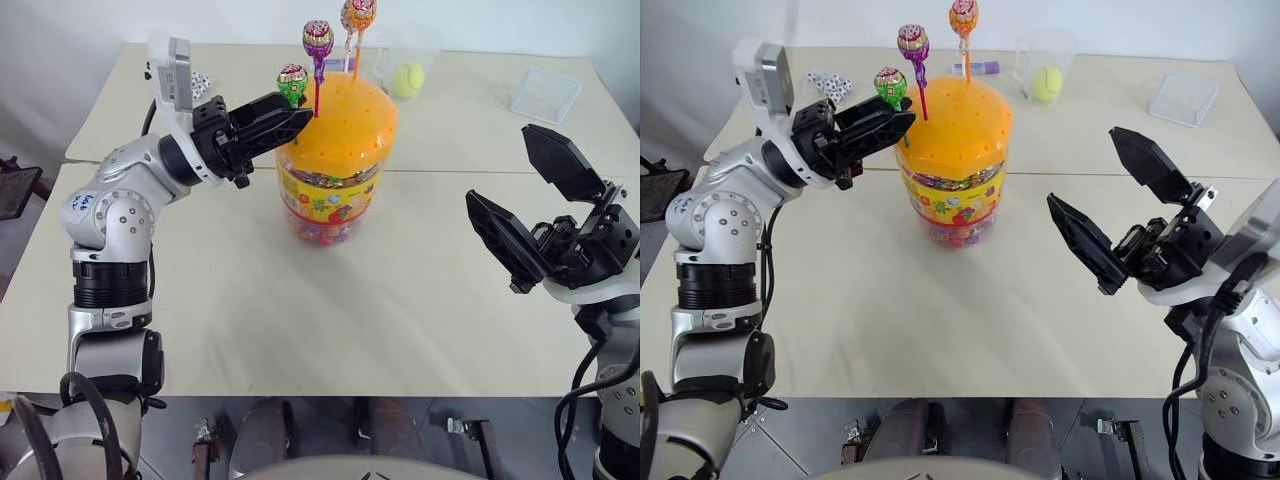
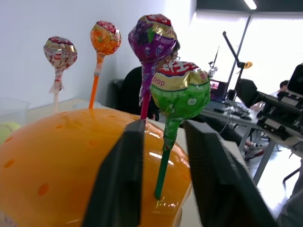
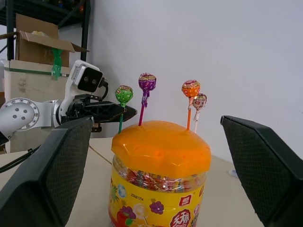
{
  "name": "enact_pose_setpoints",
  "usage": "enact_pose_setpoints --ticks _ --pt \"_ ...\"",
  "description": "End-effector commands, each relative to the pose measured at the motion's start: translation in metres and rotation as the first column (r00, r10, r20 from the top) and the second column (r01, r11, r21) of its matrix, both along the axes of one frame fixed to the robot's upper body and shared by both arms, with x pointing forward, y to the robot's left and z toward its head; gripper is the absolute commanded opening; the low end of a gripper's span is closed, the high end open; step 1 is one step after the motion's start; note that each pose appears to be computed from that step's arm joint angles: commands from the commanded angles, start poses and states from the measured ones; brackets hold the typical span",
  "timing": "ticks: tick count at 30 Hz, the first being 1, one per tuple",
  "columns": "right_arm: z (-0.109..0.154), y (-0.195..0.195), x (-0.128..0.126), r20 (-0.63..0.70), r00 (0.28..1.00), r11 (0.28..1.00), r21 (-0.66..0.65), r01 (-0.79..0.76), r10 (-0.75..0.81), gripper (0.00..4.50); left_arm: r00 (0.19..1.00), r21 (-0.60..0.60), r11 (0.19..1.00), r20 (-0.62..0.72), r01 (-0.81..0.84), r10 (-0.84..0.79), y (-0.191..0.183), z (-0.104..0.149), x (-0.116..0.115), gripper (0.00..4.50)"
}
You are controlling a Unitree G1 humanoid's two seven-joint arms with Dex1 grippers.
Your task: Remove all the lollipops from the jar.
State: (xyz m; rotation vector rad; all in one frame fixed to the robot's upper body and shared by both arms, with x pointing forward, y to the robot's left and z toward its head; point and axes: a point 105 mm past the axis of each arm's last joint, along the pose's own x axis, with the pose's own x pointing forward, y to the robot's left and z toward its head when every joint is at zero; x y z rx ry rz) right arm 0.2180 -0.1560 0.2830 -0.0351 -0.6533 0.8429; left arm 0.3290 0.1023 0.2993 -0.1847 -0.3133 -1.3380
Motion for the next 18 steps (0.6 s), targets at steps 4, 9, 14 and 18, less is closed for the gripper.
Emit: enact_pose_setpoints --ticks 4,9,14,18 --pt "0.008 0.016 -0.007 0.053 0.994 0.995 -0.034 -0.098 0.100 4.50 0.994 -0.339 0.936 -0.021 0.092 -0.105 0.036 0.046 -0.015 0.02" --pt "-0.012 0.042 0.000 -0.011 0.959 0.939 -0.201 -0.278 0.282 4.50 0.952 -0.332 0.900 -0.209 -0.284 0.224 0.104 0.023 0.013 0.02" --pt "-0.049 0.053 0.000 -0.142 0.897 0.803 -0.403 -0.440 0.419 4.50 0.696 0.309 0.756 -0.298 -0.577 0.653 0.174 -0.092 0.000 0.02" --pt "-0.063 0.048 0.002 -0.183 0.880 0.759 -0.448 -0.472 0.438 4.50 0.515 0.577 0.600 -0.327 -0.555 0.792 0.209 -0.150 -0.037 0.02"
